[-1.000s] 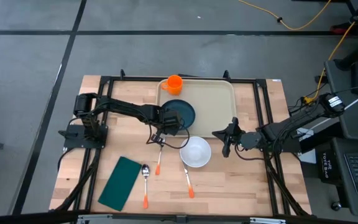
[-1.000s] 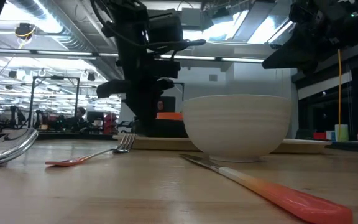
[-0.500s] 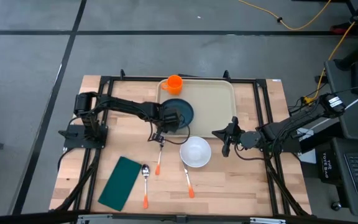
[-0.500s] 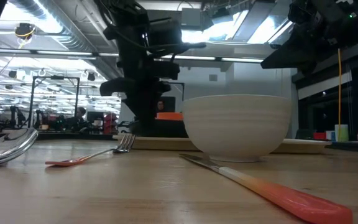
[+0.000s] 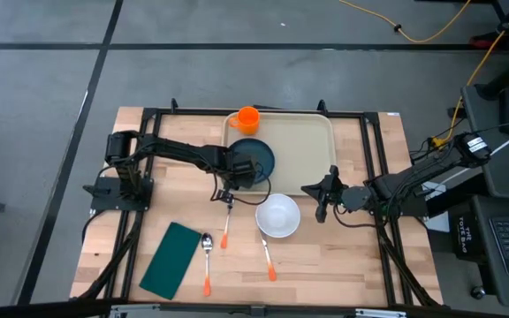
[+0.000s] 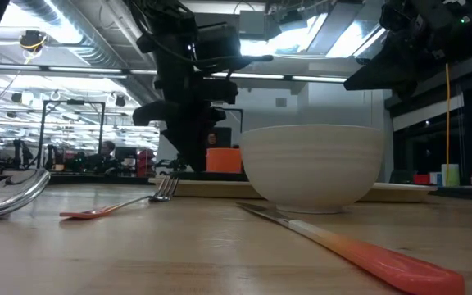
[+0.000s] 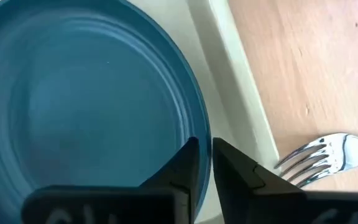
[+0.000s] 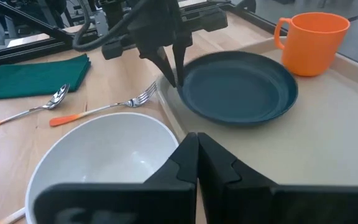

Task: Set up tray
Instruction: Put the blue plate below the orange mug on the gray serving tray, then put the white bowl on top of the blue plate on the gray serving tray

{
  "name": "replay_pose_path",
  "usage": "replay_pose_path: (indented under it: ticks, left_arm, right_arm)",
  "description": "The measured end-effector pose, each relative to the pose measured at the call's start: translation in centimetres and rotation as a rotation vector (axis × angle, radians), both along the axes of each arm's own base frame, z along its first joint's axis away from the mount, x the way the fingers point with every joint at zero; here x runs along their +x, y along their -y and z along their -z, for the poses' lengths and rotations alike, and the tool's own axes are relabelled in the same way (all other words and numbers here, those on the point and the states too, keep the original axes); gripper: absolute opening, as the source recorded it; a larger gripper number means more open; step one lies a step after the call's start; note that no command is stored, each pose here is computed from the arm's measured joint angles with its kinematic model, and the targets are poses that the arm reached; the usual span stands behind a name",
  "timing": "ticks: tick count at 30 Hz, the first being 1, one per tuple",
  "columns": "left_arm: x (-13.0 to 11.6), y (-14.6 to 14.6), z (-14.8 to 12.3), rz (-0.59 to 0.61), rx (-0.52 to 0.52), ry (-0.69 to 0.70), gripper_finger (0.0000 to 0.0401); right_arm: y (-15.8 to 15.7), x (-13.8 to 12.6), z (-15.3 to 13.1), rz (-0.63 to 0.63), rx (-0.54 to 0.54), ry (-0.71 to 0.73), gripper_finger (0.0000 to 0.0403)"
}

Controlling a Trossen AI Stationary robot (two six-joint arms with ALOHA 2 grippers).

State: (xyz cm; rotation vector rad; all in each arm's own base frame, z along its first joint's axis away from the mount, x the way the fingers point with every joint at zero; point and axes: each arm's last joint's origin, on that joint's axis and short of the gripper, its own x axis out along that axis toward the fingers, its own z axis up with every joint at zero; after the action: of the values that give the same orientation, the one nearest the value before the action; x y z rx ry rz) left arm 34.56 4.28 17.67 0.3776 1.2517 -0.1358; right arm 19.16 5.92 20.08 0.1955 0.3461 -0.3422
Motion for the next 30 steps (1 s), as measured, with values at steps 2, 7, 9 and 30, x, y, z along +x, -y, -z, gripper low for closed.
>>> replay_pose_path:
  ticks: [2, 7, 9, 30]
  left_arm:
    - [0.0, 0.1, 0.0, -0.006, -0.024, 0.004, 0.0049]
    - [0.0, 0.3, 0.0, -0.001, -0.038, -0.002, 0.0064]
    - [-0.1, 0.3, -0.1, -0.001, -0.026, 0.002, 0.0067]
    - [1.8, 6.3, -6.7, 0.048, 0.039, 0.234, 0.0086]
  right_arm:
    - [0.0, 0.0, 0.0, 0.0, 0.001, 0.0, 0.0006]
    - [0.0, 0.0, 0.0, 0.0, 0.001, 0.0, 0.0006]
    - [0.0, 0.0, 0.0, 0.0, 0.001, 0.0, 0.0006]
    - [0.0, 0.1, -0.1, -0.001, 0.004, 0.015, 0.0006]
